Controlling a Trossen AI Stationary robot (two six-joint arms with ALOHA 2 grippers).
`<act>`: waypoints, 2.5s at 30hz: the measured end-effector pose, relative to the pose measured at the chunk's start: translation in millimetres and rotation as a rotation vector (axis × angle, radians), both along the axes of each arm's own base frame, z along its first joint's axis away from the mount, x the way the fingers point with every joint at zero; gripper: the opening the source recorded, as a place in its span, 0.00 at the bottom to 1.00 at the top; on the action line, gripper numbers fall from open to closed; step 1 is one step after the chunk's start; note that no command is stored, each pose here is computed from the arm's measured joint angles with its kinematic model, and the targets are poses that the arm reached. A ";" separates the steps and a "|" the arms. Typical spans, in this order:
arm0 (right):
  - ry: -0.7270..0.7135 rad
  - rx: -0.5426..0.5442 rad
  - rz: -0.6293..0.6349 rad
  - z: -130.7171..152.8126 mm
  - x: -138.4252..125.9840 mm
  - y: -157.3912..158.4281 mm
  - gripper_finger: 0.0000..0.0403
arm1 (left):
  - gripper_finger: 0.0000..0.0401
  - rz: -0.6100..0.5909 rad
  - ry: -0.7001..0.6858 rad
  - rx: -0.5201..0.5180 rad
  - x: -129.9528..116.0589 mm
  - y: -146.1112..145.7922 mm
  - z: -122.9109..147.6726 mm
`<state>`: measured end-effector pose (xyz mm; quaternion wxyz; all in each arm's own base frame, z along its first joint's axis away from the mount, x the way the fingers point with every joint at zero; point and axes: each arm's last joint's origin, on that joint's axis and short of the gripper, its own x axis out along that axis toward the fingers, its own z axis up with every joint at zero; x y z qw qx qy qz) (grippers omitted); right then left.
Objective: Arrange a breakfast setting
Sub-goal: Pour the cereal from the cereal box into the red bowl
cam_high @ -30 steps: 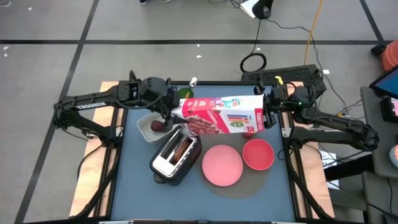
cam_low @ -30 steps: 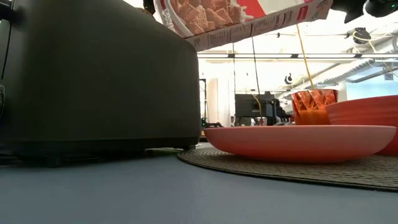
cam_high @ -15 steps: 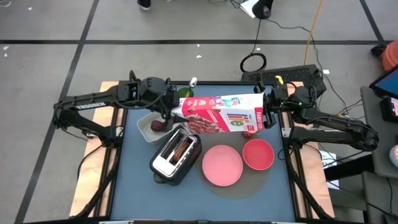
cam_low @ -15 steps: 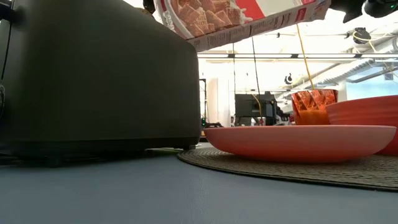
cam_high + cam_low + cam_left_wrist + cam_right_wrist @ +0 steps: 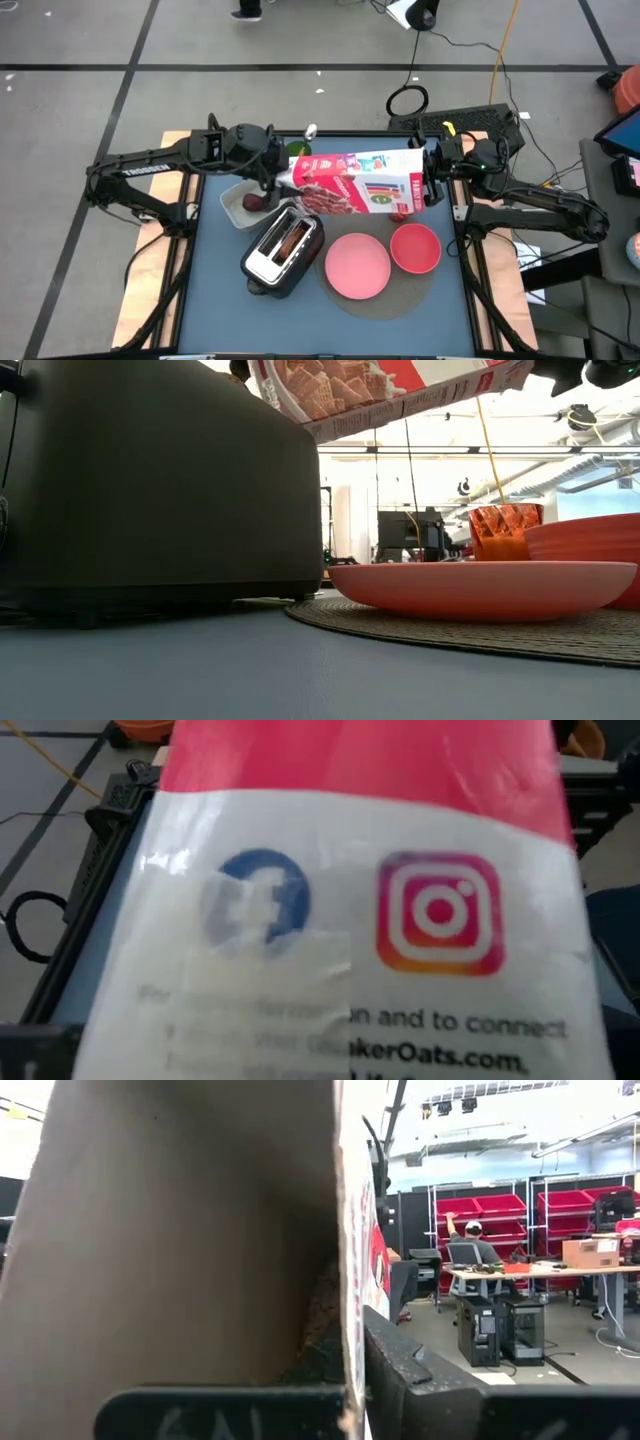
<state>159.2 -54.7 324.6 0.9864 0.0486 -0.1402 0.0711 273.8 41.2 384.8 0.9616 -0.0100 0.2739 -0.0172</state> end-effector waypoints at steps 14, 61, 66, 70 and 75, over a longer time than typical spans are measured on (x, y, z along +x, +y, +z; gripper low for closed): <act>0.000 -0.001 0.000 -0.1 0.2 0.0 0.00 | 0.98 0.006 -0.005 -0.004 0.6 0.4 0.3; -0.173 -0.038 -0.043 16.1 -7.4 1.9 0.00 | 0.98 0.000 -0.195 0.075 -20.8 4.4 -5.8; -0.175 -0.037 -0.045 16.4 -7.5 1.8 0.00 | 0.98 0.022 -0.306 0.094 -34.2 6.6 -22.9; -0.179 -0.038 -0.046 16.6 -7.7 1.8 0.00 | 0.98 0.047 -0.412 0.098 -40.5 8.8 -41.7; -0.175 -0.037 -0.046 16.3 -7.5 1.7 0.00 | 0.98 0.055 -0.509 0.096 -40.0 9.2 -63.2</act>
